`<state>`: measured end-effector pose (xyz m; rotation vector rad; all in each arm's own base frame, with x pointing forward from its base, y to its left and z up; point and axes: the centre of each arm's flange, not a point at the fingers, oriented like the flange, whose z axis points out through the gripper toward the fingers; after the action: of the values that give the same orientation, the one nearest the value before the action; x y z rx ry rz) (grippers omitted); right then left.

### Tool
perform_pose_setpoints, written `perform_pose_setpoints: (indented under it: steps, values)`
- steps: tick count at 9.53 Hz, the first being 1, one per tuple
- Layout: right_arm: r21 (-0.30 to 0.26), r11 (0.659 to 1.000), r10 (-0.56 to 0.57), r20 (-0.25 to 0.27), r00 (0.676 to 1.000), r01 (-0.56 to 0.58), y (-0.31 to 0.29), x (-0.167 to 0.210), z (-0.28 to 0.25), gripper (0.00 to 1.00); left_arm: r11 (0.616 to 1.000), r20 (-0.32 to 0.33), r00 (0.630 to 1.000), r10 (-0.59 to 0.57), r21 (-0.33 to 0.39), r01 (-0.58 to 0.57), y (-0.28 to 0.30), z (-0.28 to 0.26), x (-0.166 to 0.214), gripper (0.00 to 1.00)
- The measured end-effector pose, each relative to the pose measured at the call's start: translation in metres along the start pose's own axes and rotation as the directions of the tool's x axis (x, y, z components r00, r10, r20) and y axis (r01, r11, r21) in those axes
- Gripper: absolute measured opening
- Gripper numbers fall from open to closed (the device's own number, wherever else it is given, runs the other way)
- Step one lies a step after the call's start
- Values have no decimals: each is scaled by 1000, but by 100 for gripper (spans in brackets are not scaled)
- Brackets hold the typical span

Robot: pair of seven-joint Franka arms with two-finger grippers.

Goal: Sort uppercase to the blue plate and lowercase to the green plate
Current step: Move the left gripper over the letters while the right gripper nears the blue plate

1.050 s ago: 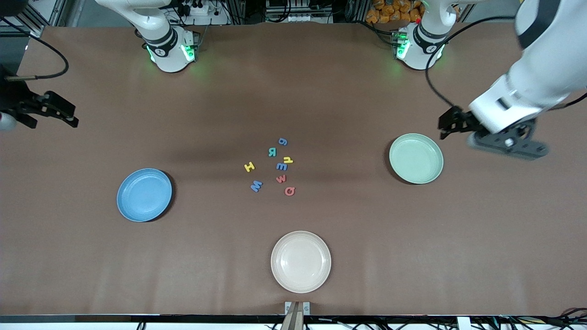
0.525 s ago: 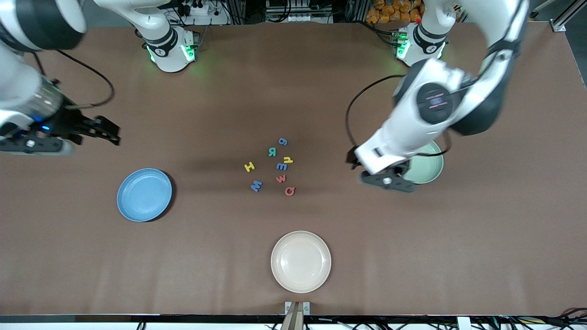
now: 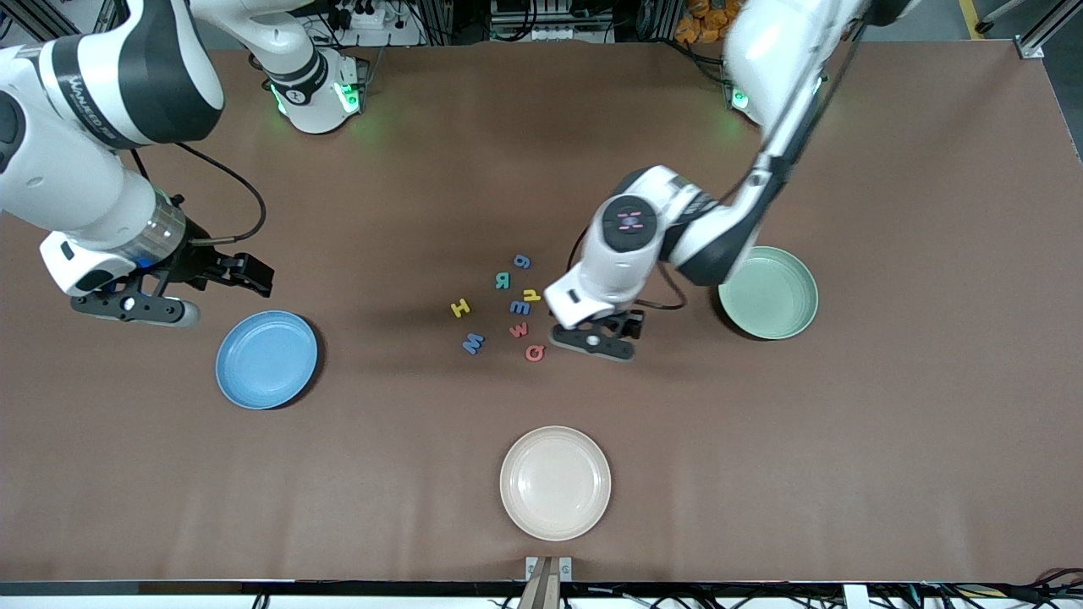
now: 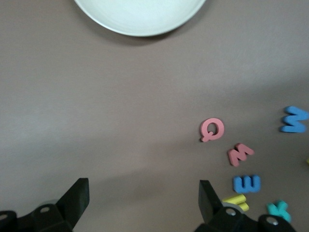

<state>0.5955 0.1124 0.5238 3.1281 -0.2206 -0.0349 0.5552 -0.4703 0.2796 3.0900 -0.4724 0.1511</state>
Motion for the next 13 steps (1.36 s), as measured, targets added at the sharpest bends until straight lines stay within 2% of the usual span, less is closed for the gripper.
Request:
perform_pose_setpoints:
  steps: [2, 4, 6, 8, 10, 13]
  values:
    - [-2, 999, 40, 3, 999, -40, -15, 1, 10, 100, 997, -27, 998, 59, 55, -57, 39, 28, -7, 100]
    - [-5, 998, 58, 15, 998, -58, -31, 5, 29, 100, 996, -57, 994, 89, 31, -87, 59, 31, -8, 100]
    - [1, 997, 72, 36, 997, -73, -41, 10, 49, 100, 992, -86, 989, 117, -34, -120, 94, 30, -21, 100]
    - [-6, 996, 86, 50, 995, -86, -38, 15, 61, 100, 988, -53, 993, 105, -108, -110, 132, 38, -45, 100]
    - [-11, 995, 96, 59, 994, -95, -34, 18, 67, 100, 984, -25, 990, 138, -108, -140, 155, 47, -67, 100]
    - [-14, 992, 129, 68, 989, -129, -15, 26, 72, 100, 978, 35, 980, 197, -69, -195, 149, 61, -78, 100]
